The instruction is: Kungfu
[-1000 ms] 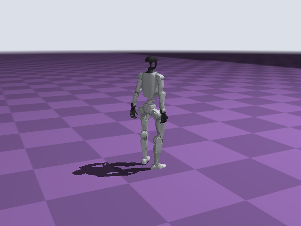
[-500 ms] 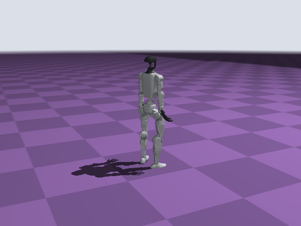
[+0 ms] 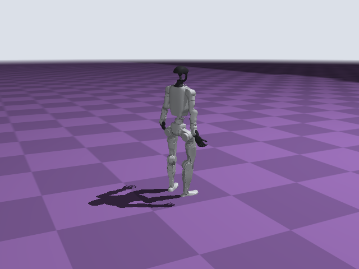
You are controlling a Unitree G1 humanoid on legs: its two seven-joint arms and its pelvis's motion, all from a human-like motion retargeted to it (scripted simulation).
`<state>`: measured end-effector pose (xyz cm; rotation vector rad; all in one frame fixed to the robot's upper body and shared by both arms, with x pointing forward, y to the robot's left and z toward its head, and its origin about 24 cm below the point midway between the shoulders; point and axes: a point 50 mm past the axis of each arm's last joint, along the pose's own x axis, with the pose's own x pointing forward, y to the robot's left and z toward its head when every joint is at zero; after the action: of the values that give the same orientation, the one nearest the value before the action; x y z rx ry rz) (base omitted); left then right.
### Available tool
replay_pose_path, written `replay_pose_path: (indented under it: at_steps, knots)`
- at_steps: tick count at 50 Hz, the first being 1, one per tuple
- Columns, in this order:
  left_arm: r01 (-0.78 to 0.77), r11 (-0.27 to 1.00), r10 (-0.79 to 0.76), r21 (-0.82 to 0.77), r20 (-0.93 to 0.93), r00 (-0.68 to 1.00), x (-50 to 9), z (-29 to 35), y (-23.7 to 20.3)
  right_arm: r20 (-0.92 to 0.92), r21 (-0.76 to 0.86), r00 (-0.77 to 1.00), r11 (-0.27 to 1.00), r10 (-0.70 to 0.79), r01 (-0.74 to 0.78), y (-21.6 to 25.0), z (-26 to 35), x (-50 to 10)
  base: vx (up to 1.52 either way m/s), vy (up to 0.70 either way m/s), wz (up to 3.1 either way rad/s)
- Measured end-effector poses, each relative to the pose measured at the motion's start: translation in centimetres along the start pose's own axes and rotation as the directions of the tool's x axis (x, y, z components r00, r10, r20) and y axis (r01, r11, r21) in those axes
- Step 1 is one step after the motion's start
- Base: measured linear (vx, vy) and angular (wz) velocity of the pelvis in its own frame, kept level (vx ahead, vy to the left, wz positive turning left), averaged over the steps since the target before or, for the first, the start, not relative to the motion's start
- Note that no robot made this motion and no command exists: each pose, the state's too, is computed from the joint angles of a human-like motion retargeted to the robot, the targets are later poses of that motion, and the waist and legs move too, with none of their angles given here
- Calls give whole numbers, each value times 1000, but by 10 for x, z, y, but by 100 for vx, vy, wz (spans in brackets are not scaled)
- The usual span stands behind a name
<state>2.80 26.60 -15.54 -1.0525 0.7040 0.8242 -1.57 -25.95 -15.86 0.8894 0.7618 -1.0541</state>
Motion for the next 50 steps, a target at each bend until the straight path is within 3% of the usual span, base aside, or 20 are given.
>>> replay_pose_path:
  at_steps: [1, 2, 3, 4, 5, 6, 7, 8, 9, 10, 12, 13, 15, 17, 21, 24, 28, 37, 50]
  knots:
    - [-46, 979, 56, 198, -46, 997, 0, 6, 3, -54, -276, 999, 961, -4, -11, -1, 5, 1, -4, -2, 18]
    - [-70, 908, 109, 412, -73, 991, 0, 14, 5, -104, -540, 995, 841, -9, -48, -2, 10, 2, -2, -3, 27]
    - [-56, 765, 147, 642, -88, 985, -1, 23, 6, -165, -770, 986, 627, -22, -115, -3, 13, 2, -1, -4, 20]
    - [-8, 537, 177, 843, -103, 979, 1, 32, 3, -217, -920, 975, 343, -47, -188, -3, 16, 3, -1, -5, 2]
    - [64, 245, 197, 967, -114, 974, 2, 38, -1, -251, -968, 964, 16, -82, -251, -3, 20, 4, -3, -7, -19]
    - [157, -99, 218, 983, -133, 967, 5, 44, -7, -264, -911, 960, -303, -92, -280, 4, 27, 8, -5, -7, -14]
    - [243, -427, 238, 871, -152, 959, 7, 50, -13, -262, -771, 961, -580, -89, -264, 12, 34, 11, -8, -6, 21]
    - [309, -698, 266, 646, -167, 949, 10, 55, -21, -254, -587, 966, -784, -55, -199, 22, 41, 15, -9, -2, 17]
    - [331, -865, 293, 378, -157, 943, 14, 61, -29, -251, -405, 968, -908, -2, -106, 34, 46, 18, -10, 0, -17]
    - [319, -943, 307, 91, -129, 943, 18, 68, -39, -263, -227, 963, -974, 62, 1, 45, 49, 20, -6, 1, -71]
    - [253, -934, 282, -253, -83, 956, 23, 72, -50, -306, -41, 939, -987, 159, 153, 57, 46, 21, -1, 0, -52]
    - [242, -919, 281, -311, -88, 956, 23, 70, -48, -324, -11, 932, -985, 165, 170, 57, 42, 21, 5, -2, 13]
    - [283, -927, 317, -247, -111, 942, 18, 62, -33, -319, -53, 939, -992, 128, 117, 52, 33, 20, 11, -3, 47]
    - [399, -916, 402, -53, -138, 905, 11, 51, -16, -297, -198, 954, -980, 46, -14, 43, 25, 19, 12, 0, 29]
    - [521, -833, 490, 187, -188, 851, 7, 41, -6, -310, -470, 949, -858, -56, -205, 30, 12, 15, 10, 4, -8]
    - [497, -854, 472, 150, -173, 864, 8, 45, -8, -321, -511, 942, -820, -95, -257, 23, 9, 13, 11, 7, -6]
    - [477, -877, 465, 59, -147, 873, 8, 47, -8, -314, -437, 940, -858, -135, -270, 15, 13, 11, 13, 13, -17]
    - [496, -837, 466, 231, -176, 867, 10, 42, -12, -305, -547, 949, -799, -86, -248, 32, 9, 16, -3, -11, -52]
    - [497, -832, 463, 247, -186, 867, 9, 38, -10, -354, -573, 933, -772, -68, -274, 29, -11, 11, 2, 8, -13]
